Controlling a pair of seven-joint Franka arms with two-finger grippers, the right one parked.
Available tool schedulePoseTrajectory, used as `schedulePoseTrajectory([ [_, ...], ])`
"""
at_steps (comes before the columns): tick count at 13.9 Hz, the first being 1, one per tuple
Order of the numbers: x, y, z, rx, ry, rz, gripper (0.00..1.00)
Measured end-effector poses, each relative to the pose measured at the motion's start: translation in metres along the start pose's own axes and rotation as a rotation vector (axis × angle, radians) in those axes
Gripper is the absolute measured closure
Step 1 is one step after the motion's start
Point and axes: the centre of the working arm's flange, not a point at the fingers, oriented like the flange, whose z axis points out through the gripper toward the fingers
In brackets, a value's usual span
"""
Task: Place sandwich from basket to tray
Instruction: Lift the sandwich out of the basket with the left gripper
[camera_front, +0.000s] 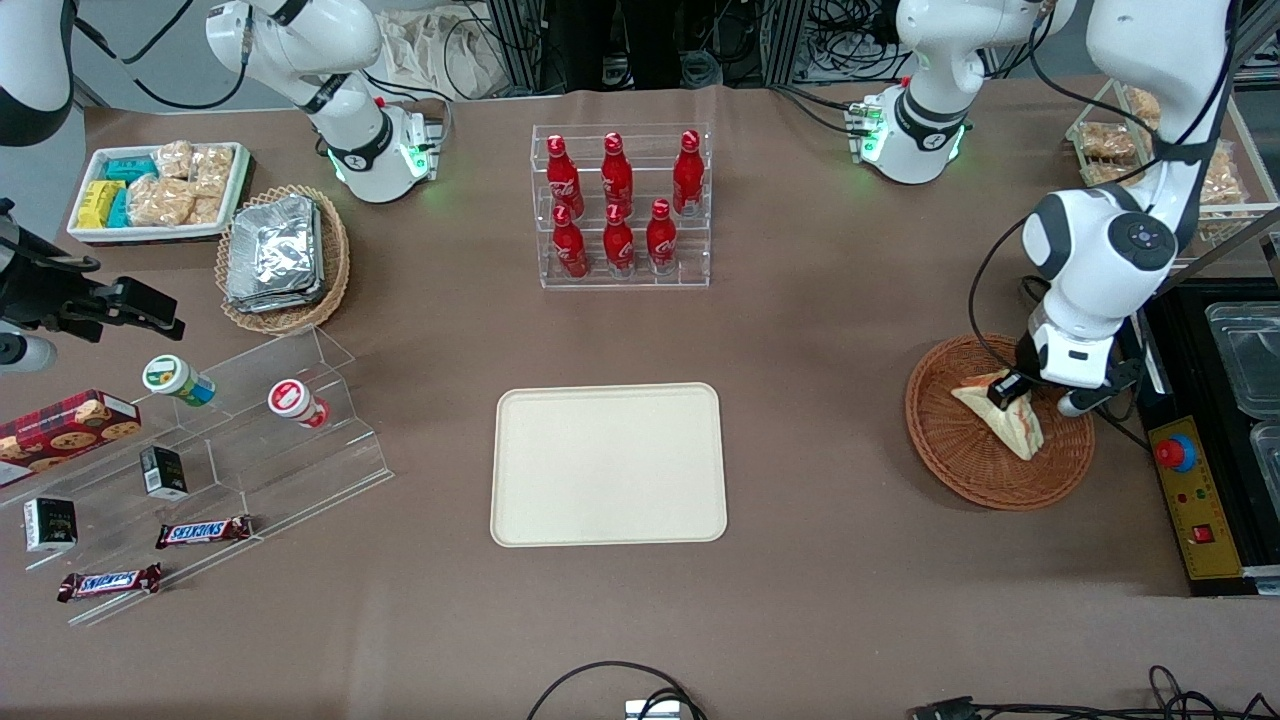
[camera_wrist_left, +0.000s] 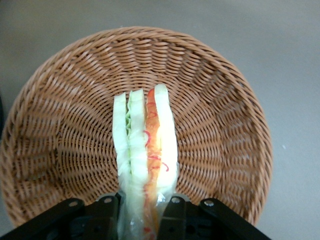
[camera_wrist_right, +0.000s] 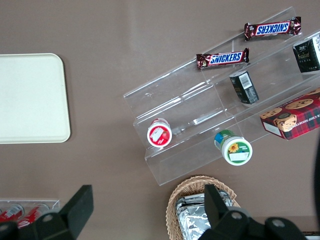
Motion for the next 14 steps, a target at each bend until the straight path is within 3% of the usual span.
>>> schedulePoseTrajectory([
  [7, 0.008, 0.085, -0.071, 0.022, -0.108, 0.187, 0.81],
  [11, 0.010, 0.132, -0.111, 0.018, -0.118, 0.262, 0.81],
  [14, 0.005, 0.163, -0.132, 0.085, -0.113, 0.374, 0.81],
])
